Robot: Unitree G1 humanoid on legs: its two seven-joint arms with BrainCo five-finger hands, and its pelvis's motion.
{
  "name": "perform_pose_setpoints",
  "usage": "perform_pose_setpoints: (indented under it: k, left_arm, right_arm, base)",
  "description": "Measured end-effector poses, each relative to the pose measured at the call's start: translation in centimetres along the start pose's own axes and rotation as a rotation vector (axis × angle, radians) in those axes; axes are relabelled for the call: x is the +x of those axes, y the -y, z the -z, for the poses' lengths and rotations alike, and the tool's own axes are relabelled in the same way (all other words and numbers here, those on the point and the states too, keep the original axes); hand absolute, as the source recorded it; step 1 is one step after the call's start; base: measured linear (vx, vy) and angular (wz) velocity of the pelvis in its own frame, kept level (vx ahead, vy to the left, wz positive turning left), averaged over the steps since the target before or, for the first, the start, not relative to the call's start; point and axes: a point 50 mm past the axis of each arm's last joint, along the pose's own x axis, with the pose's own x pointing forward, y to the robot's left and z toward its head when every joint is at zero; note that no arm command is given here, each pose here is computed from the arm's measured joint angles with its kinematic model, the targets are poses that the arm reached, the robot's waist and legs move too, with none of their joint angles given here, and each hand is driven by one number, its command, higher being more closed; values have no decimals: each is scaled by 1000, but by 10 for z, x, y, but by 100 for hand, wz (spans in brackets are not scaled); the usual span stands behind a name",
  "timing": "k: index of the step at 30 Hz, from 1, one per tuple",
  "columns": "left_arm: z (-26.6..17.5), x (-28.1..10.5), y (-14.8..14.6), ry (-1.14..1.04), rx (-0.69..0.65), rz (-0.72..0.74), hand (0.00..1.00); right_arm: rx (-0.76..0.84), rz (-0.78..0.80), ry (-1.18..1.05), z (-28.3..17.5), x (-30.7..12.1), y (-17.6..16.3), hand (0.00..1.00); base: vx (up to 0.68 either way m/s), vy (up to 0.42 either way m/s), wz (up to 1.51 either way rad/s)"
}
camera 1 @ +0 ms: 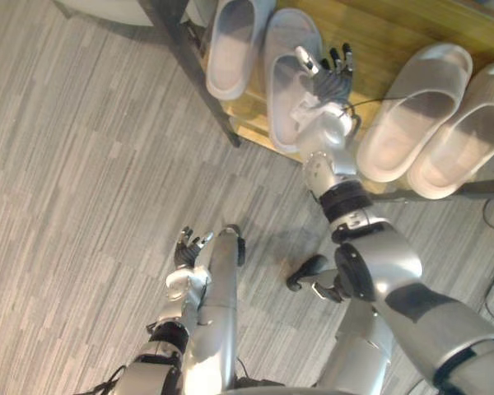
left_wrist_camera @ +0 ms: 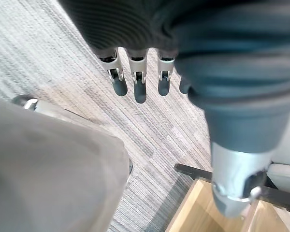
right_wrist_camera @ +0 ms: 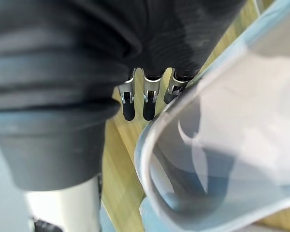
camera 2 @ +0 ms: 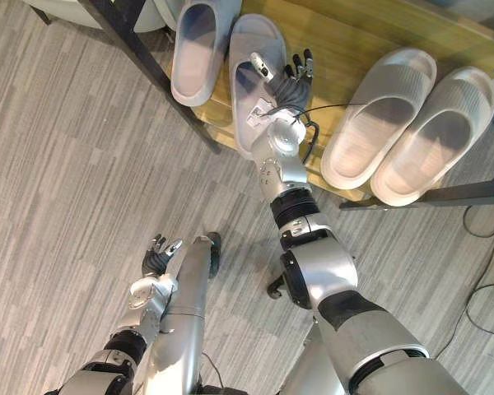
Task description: Organize the slippers on the shoe rack
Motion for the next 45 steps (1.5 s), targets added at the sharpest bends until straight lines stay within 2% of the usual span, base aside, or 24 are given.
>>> perform_pose_setpoints:
  k: [28, 35, 42, 45]
  left_arm:
    - [6, -4, 5, -7, -15, 12, 0]
    - [6, -4, 6, -5, -17, 13, 0]
    - [5, -4, 7, 2, -16, 20, 0]
    - [3, -5, 11, 15, -12, 36, 0]
  right_arm:
    - [84, 50, -7, -19, 15, 12, 0]
    - [27, 38, 10, -21, 16, 12, 0]
    - [-115, 43, 72, -30, 19, 17, 0]
    - [-226, 51, 123, -38, 23, 22, 0]
  base:
    - [-37, 21, 7]
    - [-31, 44, 0]
    - [-26, 53, 1]
    - [-28, 65, 3]
